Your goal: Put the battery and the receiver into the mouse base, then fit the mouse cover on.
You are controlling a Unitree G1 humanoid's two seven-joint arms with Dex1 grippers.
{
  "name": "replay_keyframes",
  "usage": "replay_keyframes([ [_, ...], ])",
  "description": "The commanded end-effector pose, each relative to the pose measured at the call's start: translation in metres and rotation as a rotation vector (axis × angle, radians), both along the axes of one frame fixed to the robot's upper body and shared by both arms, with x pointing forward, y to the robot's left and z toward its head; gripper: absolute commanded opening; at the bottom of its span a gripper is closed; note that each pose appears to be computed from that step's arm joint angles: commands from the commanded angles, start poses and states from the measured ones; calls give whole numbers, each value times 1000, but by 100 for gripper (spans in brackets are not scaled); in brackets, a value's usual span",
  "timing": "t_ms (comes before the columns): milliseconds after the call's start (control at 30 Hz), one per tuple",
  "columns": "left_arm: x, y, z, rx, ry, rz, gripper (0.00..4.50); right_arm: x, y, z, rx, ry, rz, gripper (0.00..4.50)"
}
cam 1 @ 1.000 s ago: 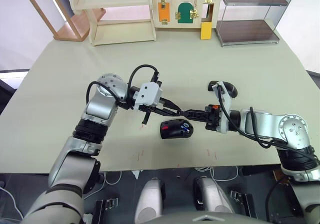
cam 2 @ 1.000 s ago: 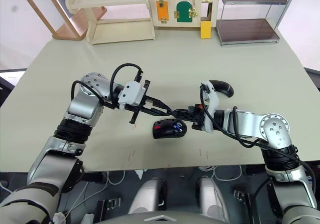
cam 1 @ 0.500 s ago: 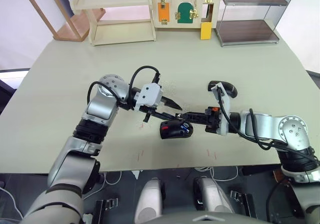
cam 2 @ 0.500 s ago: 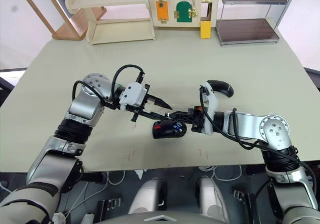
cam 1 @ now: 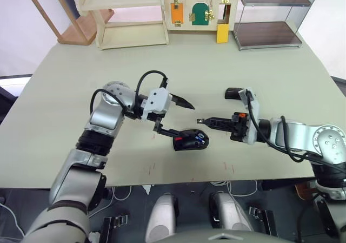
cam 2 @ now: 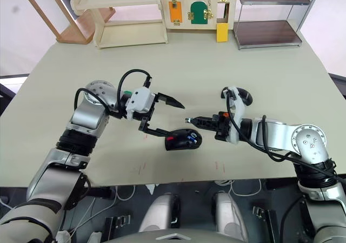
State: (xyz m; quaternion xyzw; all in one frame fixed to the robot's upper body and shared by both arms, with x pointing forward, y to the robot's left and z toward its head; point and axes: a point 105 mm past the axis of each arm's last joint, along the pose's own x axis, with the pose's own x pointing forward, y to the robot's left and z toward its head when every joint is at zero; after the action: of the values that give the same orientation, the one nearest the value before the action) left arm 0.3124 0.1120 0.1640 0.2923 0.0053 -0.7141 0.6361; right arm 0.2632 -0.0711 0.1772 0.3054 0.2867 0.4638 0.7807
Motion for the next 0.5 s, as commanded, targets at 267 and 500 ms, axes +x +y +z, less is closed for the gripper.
replay_keyframes([
  [267,-20,6,-2,-73,86,112,447,-17,-21,21,-75,-347,30,0],
  [500,-27,4,-22,-61,115,186,447,-20,-40,7,-212,-593,31,0],
])
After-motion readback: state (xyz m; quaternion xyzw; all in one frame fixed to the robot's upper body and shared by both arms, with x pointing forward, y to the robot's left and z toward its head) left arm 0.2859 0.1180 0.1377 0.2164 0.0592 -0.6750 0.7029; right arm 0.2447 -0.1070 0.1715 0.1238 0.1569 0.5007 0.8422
